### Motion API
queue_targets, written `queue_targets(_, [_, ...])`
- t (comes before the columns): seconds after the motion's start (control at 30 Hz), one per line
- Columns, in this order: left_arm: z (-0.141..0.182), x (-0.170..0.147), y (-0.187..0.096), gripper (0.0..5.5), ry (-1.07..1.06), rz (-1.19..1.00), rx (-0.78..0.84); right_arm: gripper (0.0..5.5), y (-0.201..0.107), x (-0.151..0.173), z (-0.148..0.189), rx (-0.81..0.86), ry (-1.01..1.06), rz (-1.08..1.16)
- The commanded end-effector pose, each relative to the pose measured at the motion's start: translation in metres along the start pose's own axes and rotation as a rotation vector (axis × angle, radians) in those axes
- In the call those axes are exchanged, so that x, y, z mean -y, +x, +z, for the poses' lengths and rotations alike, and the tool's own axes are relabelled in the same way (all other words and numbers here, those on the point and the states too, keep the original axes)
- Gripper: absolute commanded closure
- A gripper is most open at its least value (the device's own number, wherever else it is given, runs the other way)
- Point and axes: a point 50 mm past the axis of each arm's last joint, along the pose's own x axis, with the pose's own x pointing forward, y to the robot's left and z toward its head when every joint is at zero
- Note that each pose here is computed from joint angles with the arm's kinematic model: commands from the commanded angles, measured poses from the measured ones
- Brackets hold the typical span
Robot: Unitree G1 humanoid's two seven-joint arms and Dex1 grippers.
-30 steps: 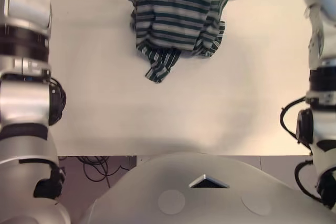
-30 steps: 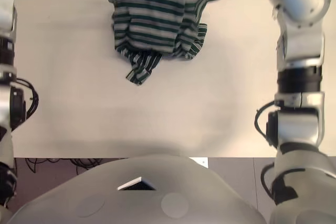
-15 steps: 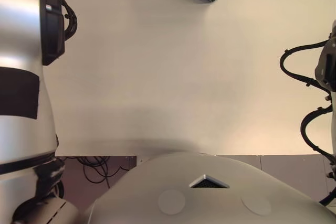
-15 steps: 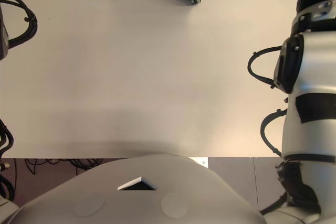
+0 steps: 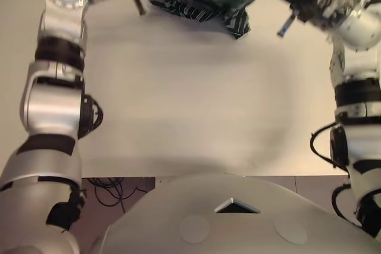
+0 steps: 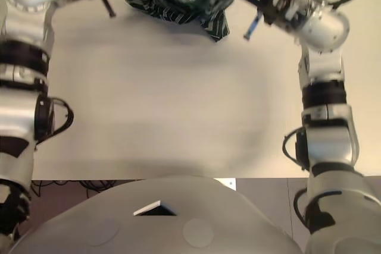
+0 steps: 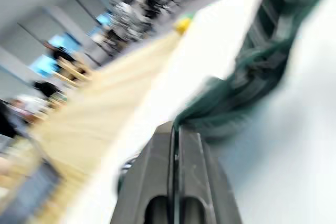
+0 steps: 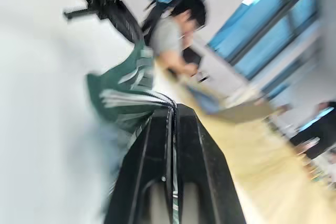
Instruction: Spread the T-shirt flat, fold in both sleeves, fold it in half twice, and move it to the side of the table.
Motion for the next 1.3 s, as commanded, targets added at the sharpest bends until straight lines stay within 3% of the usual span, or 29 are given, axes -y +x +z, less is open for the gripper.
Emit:
queue_targets(0.03, [0.038,0.151,-0.072,5.5,-0.174,-0.74,0.075,5.46,-0.076,-0.089,0.03,-0.146,0.258,0.477])
queue_targets(0.23, [0.006,0.17,-0.063,5.5,0.056,-0.613,-0.196,5.46,-0.097,-0.132,0.024,-0.31,0.303,0.532])
queue_targets(0.53, [0.027,0.214,-0.076,5.5,0.078,-0.627,-0.212,5.46,-0.107,-0.171,0.049,-0.337,0.423,0.528])
queue_targets(0.7, [0.035,0.219,-0.08,5.33,0.008,-0.638,-0.201,5.5,-0.106,-0.169,0.056,-0.329,0.423,0.504])
queue_targets(0.93, [0.049,0.207,-0.088,4.24,-0.087,-0.647,-0.198,4.24,-0.112,-0.153,0.072,-0.325,0.433,0.496])
queue_targets(1.07, [0.068,0.196,-0.095,3.61,-0.18,-0.63,-0.09,3.5,-0.122,-0.141,0.087,-0.299,0.486,0.516])
queue_targets(1.17, [0.072,0.17,-0.099,3.45,-0.274,-0.487,-0.016,3.02,-0.127,-0.127,0.085,-0.286,0.483,0.442])
queue_targets(1.3, [0.037,0.137,-0.113,3.45,-0.418,-0.154,-0.086,2.77,-0.126,-0.12,0.078,-0.292,0.437,0.366])
